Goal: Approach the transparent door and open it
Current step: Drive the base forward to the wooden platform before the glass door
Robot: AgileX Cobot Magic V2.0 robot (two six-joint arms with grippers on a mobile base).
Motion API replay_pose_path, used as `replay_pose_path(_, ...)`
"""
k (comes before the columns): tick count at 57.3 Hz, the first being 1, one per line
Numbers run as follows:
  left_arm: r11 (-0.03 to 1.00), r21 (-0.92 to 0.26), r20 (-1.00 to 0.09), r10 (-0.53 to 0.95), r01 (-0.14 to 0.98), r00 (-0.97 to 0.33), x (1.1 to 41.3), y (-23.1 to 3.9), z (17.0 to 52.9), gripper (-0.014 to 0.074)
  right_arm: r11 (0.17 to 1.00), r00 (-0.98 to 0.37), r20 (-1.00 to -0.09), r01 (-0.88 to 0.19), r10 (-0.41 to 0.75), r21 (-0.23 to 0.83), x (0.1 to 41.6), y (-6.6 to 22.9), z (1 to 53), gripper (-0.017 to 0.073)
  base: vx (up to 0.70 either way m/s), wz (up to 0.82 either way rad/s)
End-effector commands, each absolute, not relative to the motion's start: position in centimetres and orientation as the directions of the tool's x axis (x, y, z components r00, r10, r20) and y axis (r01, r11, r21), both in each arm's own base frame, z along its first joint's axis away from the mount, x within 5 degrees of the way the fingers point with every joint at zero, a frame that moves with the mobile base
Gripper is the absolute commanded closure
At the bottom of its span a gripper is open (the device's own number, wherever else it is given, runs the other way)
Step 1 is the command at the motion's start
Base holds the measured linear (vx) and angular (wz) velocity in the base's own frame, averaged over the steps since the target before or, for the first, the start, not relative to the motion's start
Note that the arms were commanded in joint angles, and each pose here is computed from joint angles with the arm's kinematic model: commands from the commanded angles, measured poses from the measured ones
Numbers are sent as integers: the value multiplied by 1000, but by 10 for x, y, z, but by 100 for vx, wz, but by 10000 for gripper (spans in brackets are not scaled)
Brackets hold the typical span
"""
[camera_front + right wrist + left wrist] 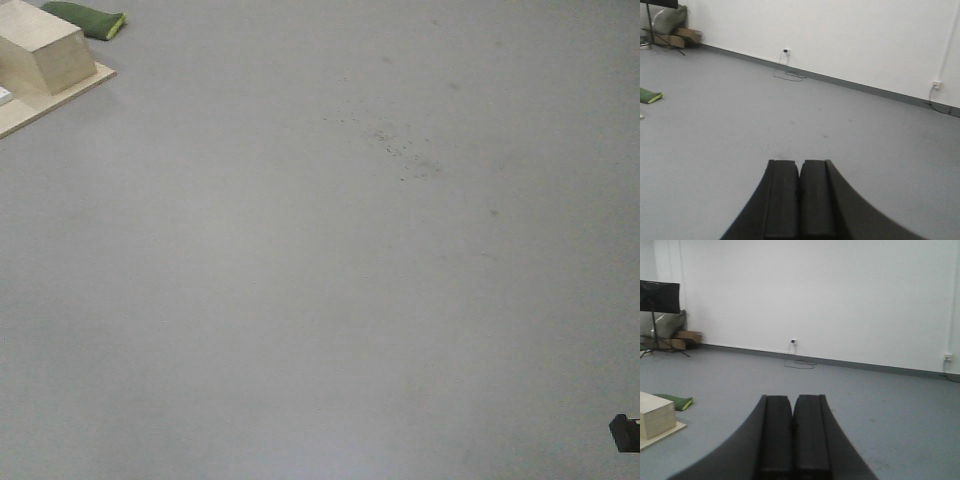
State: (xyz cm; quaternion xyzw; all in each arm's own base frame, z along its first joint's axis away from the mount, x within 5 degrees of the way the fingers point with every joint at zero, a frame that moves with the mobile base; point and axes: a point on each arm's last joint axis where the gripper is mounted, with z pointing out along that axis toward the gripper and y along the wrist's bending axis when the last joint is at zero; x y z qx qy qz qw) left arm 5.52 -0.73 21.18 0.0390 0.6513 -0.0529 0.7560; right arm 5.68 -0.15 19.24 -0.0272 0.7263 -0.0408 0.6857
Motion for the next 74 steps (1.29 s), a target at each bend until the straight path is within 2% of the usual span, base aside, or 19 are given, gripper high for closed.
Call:
replay_pose_path(1, 990, -28, -981, -54, 139, 188, 56, -8, 208, 599, 995, 29, -994, 23, -102, -101, 56, -1, 197, 567, 54, 53)
replay_pose_path(74, 990, -28, -981, -54, 139, 188, 56, -8, 208, 599, 995, 29, -994, 23, -102, -101, 56, -1, 197, 567, 54, 49)
